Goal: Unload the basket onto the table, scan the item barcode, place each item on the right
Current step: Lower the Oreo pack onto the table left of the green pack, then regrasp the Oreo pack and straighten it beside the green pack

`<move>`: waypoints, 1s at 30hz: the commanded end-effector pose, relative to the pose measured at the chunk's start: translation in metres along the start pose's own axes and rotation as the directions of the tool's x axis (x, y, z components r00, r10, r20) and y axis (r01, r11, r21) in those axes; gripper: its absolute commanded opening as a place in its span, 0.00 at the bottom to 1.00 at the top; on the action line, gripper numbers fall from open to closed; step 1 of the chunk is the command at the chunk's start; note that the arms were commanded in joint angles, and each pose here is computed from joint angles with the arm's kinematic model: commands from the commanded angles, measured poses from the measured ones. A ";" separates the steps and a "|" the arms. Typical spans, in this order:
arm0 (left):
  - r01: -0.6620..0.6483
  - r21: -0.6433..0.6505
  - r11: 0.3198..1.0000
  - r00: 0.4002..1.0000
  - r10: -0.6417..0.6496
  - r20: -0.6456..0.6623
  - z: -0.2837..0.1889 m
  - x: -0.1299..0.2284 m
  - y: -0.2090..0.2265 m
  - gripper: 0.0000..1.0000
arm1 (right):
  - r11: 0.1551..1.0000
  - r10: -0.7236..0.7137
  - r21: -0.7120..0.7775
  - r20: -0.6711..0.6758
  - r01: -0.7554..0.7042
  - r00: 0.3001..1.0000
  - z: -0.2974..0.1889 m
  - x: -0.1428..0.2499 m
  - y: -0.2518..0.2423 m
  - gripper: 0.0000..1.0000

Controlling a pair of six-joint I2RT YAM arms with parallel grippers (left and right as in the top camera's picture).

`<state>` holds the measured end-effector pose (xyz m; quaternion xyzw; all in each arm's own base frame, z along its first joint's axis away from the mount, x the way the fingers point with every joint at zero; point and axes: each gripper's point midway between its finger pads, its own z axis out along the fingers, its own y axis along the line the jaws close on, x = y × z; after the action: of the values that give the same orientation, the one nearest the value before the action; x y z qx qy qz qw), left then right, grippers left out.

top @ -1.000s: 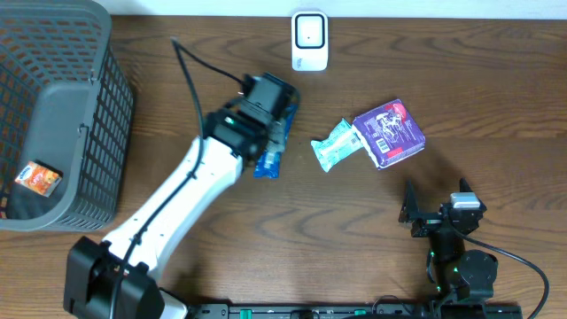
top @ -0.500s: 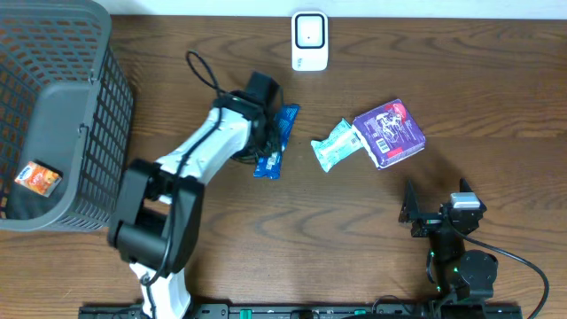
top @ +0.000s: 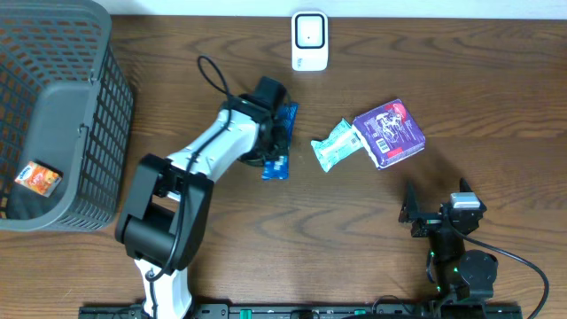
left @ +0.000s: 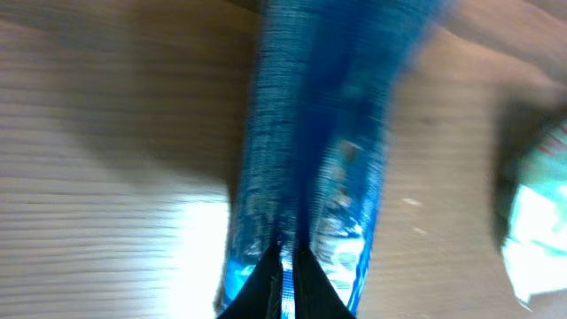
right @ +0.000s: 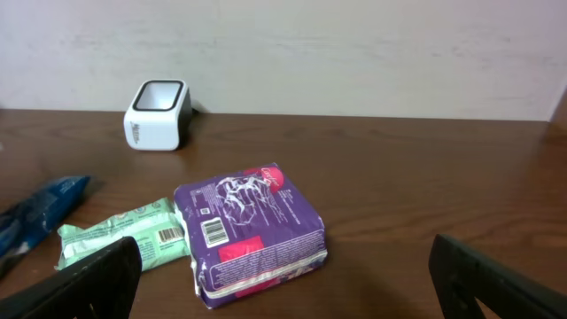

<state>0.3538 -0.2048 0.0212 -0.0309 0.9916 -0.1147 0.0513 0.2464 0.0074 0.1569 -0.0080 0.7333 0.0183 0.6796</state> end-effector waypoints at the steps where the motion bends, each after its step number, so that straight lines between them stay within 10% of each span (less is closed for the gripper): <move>1: -0.059 0.039 0.998 0.997 0.060 -0.039 0.010 0.016 -0.024 0.08 | 1.000 -0.008 -0.007 0.000 0.008 1.000 0.000 0.001 0.002 0.99; 14: -0.014 0.005 1.000 0.982 0.013 0.187 -0.044 -0.050 0.012 0.08 | 1.000 -0.008 -0.007 0.000 0.008 1.000 0.000 0.001 0.002 0.99; 30: 0.111 0.041 0.993 0.978 -0.117 0.175 0.019 -0.062 0.005 0.08 | 1.000 -0.008 -0.007 0.000 0.008 1.000 0.000 0.001 0.002 0.99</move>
<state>0.4121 -0.1955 0.0107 -0.0853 0.9796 -0.1261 0.1312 0.2464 0.0074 0.1569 -0.0080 0.7333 0.0183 0.6796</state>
